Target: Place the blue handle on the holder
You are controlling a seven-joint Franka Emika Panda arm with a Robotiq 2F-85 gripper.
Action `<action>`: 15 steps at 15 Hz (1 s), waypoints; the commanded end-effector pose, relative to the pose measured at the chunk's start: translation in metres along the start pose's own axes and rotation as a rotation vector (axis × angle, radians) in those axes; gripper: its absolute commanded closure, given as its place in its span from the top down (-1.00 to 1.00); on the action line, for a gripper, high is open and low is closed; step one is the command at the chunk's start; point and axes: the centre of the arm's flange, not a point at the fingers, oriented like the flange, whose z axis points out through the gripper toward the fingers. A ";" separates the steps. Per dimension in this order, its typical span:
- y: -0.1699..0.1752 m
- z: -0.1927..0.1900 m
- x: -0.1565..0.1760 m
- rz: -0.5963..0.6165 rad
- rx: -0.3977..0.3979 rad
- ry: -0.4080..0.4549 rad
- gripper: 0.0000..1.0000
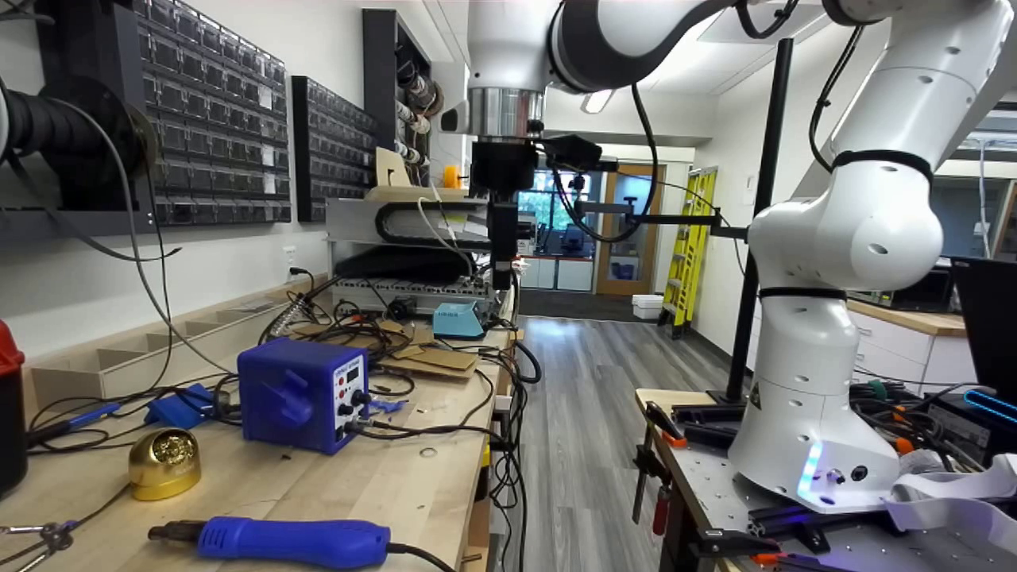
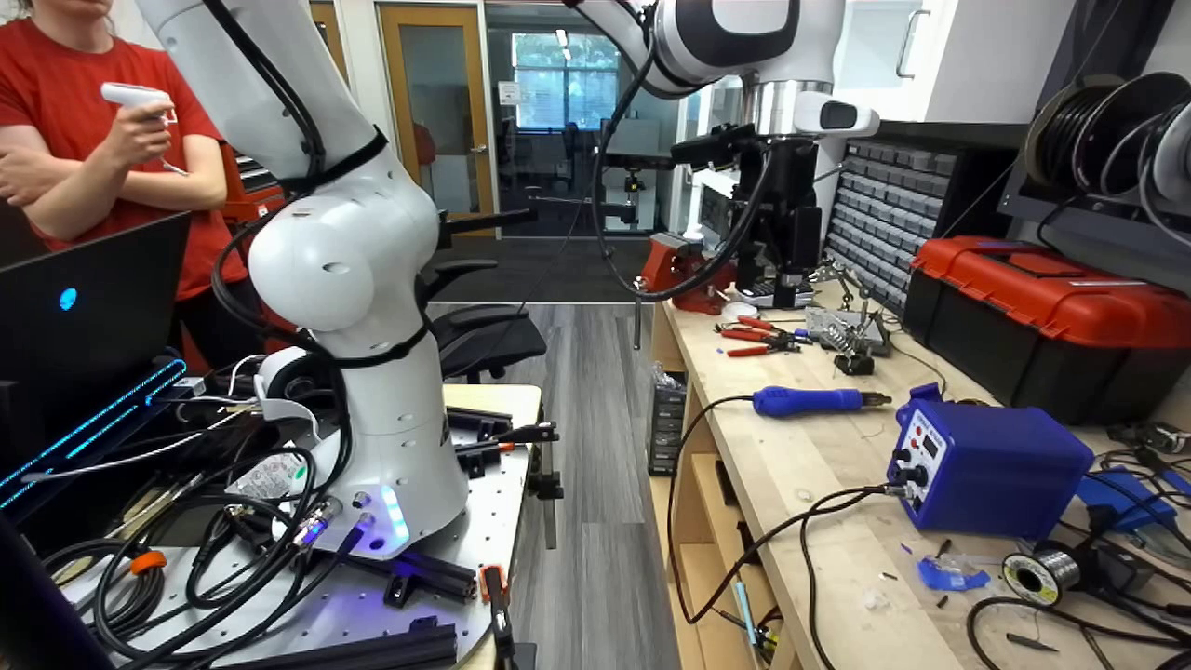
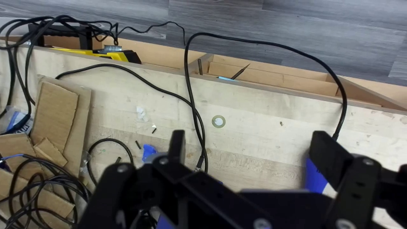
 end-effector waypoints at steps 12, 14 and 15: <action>-0.072 0.064 0.052 0.032 0.136 0.007 1.00; -0.079 0.074 0.059 0.029 0.139 0.006 1.00; -0.082 0.079 0.062 0.021 0.143 0.003 1.00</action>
